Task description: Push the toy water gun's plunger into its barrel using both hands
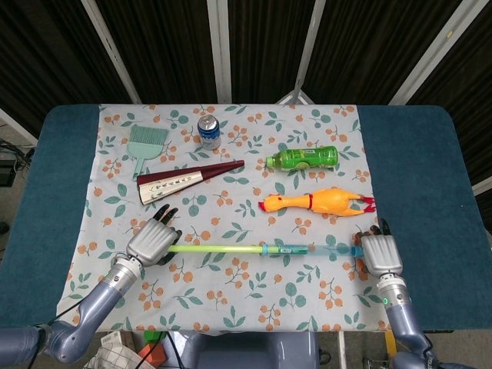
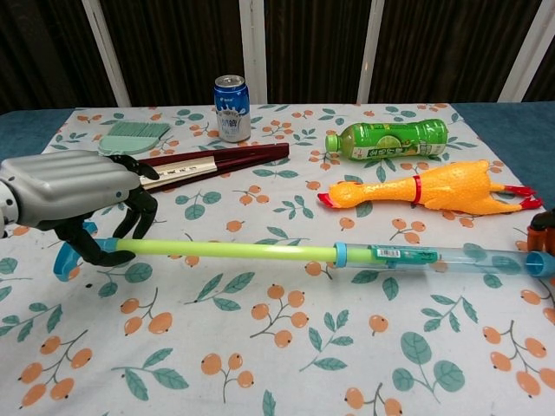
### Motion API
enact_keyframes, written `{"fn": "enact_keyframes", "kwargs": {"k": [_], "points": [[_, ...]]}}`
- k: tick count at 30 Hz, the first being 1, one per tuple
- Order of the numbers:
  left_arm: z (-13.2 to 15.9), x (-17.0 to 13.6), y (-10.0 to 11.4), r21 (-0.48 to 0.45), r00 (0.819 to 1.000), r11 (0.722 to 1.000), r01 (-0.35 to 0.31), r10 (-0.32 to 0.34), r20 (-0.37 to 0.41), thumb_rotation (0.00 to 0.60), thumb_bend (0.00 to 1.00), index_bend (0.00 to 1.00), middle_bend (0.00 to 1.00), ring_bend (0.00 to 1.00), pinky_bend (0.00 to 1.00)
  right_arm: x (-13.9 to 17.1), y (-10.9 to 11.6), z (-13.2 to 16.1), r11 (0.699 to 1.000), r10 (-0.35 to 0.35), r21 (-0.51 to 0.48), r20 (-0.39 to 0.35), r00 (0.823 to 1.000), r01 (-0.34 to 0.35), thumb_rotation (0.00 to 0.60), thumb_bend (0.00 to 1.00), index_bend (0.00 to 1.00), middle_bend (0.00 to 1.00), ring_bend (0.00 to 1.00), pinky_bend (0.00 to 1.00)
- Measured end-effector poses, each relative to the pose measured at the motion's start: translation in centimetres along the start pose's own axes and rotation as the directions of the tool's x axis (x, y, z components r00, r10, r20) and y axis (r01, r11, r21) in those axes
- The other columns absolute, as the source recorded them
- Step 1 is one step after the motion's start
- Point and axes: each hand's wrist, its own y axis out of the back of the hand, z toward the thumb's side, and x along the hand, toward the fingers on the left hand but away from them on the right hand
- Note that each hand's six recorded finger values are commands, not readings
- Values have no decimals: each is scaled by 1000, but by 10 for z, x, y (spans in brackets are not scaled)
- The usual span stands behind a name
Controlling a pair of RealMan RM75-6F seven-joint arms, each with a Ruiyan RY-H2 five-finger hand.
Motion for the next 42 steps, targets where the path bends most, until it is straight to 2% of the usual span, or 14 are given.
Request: {"fn": "enact_keyframes", "kwargs": {"k": [7, 19, 30, 42], "points": [[0, 1, 0, -1, 1000, 1000, -1, 1, -3, 600, 582, 606, 578, 71, 0, 0, 1, -2, 1000, -8, 6, 6, 1000, 8, 600, 336, 723, 659, 349, 0], [1, 3, 4, -8, 1000, 1000, -21, 21, -8, 600, 581, 607, 580, 71, 0, 2, 12, 0, 999, -34, 16, -7, 999, 34, 600, 337, 747, 675, 351, 0], [17, 2, 10, -22, 999, 999, -36, 37, 14, 600, 583, 608, 583, 71, 0, 8, 22, 23, 999, -44, 26, -53, 998, 46, 600, 337, 777, 692, 350, 0], [10, 4, 20, -42, 998, 997, -58, 57, -15, 600, 584, 609, 586, 71, 0, 12, 32, 52, 998, -60, 30, -105, 993, 64, 600, 337, 789, 700, 363, 0]]}}
